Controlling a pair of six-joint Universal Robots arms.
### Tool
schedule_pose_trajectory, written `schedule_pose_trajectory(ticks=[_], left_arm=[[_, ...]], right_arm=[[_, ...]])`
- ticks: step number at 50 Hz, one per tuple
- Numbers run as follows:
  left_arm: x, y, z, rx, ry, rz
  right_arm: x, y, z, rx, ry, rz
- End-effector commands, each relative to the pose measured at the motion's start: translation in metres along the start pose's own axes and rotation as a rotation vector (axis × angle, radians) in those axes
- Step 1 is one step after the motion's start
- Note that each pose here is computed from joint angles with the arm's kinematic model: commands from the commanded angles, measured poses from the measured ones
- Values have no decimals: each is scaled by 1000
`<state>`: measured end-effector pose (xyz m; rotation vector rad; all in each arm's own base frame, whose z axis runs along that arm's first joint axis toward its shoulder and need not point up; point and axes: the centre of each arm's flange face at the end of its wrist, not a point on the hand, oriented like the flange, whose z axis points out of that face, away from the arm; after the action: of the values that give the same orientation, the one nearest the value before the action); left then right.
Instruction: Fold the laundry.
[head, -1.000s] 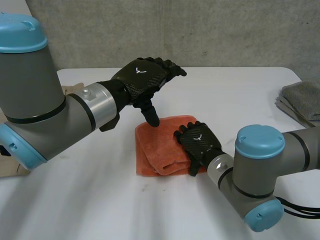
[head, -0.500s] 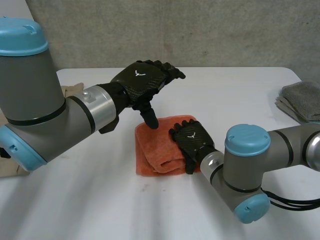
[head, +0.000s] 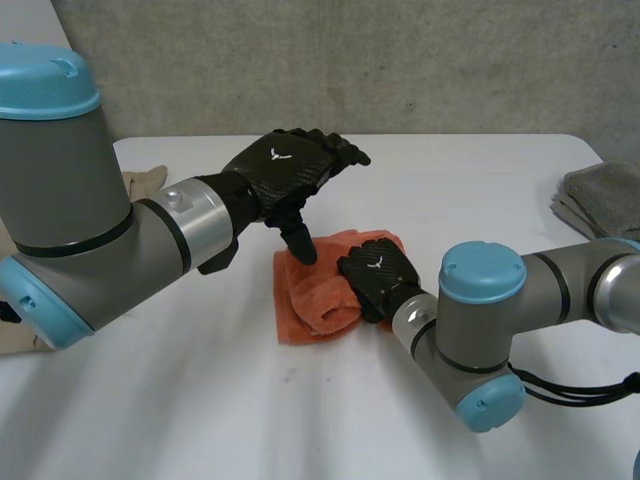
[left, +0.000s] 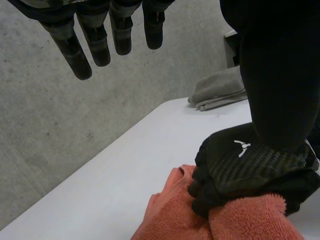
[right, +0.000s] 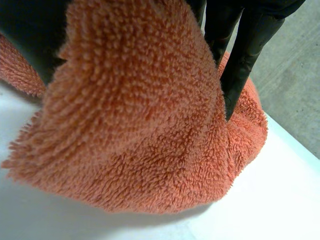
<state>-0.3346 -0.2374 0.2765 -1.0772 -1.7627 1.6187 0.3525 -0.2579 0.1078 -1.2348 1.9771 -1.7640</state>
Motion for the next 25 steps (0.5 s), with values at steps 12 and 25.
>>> schedule_pose_trajectory(ticks=[12,25], left_arm=[[0,-8,-8,16,-8,6],[0,-8,-10,17,-11,8]], right_arm=[[172,41,-9,6,127,-297],[271,28,-7,190,177,-364]])
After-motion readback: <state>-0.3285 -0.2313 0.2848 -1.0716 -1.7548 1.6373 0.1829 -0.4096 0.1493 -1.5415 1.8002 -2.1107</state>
